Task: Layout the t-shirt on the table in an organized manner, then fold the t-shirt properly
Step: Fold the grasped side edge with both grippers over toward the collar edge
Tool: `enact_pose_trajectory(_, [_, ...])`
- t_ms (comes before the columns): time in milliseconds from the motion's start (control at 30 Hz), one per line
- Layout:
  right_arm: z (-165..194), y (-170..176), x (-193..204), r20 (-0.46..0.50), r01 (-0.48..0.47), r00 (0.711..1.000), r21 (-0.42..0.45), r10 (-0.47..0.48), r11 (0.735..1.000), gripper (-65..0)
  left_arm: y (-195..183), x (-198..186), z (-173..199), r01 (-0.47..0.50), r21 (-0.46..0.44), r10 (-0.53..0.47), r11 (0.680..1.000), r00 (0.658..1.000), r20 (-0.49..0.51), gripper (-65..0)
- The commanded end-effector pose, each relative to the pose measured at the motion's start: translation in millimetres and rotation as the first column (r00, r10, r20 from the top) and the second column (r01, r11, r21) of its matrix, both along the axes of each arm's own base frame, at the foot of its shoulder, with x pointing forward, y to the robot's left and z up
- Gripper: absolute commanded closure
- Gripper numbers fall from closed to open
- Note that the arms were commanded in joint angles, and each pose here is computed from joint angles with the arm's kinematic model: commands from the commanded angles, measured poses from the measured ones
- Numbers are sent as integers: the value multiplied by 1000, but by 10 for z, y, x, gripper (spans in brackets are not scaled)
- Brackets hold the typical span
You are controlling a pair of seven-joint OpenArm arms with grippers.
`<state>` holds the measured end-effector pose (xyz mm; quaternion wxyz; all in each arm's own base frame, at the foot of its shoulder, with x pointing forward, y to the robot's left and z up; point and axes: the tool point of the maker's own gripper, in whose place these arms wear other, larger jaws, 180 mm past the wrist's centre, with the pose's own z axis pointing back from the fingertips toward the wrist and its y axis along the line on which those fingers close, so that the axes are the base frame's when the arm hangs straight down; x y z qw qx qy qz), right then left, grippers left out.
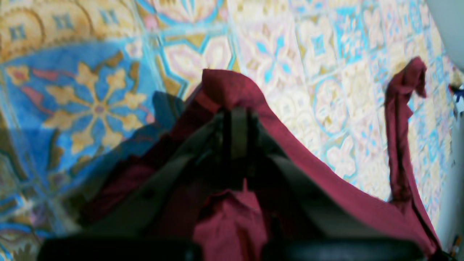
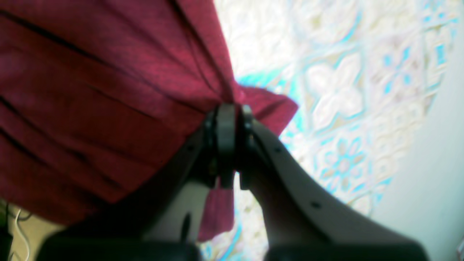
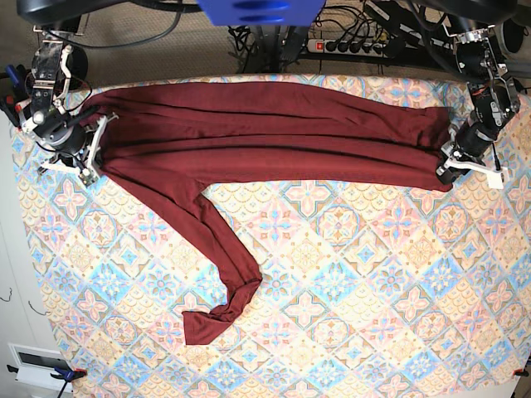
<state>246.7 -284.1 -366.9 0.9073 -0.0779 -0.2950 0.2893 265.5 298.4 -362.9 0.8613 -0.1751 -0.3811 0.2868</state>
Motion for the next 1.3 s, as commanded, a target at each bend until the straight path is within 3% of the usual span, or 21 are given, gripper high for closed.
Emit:
enact_pose_trajectory(0, [115,-51,60,34,-6,999,-21,6,1000,-2,67,69,139,6,27,-7,1000,999,38,0])
enact_pose_trajectory(433, [-39,-33,-248,-40,-18,999,-27,16,999,-2,182,-64,124,-1,8,1,1000,1000,-24,0])
enact_pose_trajectory(833, [-90,-21,-303,-64,-21,998,-28,19,999,-7,295,-264,-88,39,129,-16,991,984,-176,0])
enact_pose_trajectory(1000, [-124,-82,-366,-107,-6,994,-58,0,998,-10,36,-263,-252,135,135,-101,982,967,-232,0])
enact_pose_trajectory(1267, [-120,-91,-370,-107,-4,994,-60,-2,998,-116,-38,-235,-261,149,124,-118,981,966,-228,0])
